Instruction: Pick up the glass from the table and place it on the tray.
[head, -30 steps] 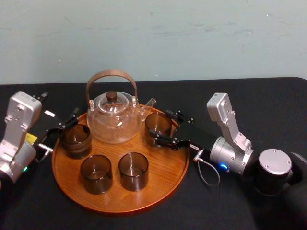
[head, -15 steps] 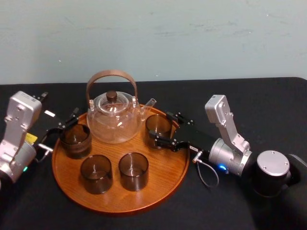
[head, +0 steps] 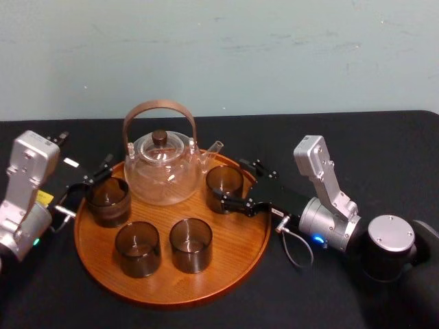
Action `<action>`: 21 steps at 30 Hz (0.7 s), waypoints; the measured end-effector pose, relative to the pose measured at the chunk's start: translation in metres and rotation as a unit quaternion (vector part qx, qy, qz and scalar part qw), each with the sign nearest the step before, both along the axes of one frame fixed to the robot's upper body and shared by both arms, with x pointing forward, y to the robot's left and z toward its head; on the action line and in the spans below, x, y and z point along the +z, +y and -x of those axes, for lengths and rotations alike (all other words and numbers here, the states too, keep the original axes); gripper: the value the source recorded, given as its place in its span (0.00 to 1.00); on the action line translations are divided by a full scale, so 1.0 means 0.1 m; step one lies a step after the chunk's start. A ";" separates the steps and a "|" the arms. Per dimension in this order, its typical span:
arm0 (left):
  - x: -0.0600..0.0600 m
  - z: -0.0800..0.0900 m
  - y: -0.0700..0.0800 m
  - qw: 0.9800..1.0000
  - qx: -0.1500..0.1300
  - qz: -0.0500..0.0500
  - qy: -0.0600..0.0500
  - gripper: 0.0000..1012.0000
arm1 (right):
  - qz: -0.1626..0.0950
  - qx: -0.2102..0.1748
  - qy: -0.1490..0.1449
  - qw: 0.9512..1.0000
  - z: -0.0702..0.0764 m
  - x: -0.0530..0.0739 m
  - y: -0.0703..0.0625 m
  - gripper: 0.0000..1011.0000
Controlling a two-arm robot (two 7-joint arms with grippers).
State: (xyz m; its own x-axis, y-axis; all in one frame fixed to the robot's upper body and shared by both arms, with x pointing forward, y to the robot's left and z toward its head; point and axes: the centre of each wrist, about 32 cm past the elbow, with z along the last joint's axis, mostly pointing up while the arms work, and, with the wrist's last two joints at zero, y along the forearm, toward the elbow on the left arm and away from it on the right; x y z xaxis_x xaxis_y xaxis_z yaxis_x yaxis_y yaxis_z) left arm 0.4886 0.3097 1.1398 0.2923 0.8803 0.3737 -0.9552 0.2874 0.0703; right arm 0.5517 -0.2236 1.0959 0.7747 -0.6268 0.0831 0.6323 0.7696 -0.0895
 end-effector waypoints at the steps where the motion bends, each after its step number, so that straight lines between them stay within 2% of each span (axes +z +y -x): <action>1: 0.00 0.00 0.00 1.000 0.000 0.000 0.000 0.99 | 0.000 0.000 0.000 1.000 0.00 0.00 0.00 0.99; 11: 0.00 0.00 0.00 1.000 0.000 0.000 0.000 0.99 | -0.015 0.007 -0.015 1.000 0.02 0.05 -0.07 0.99; 21: 0.00 0.00 0.00 1.000 0.000 0.000 0.000 0.99 | -0.027 -0.004 -0.067 0.997 0.13 0.32 -0.23 0.99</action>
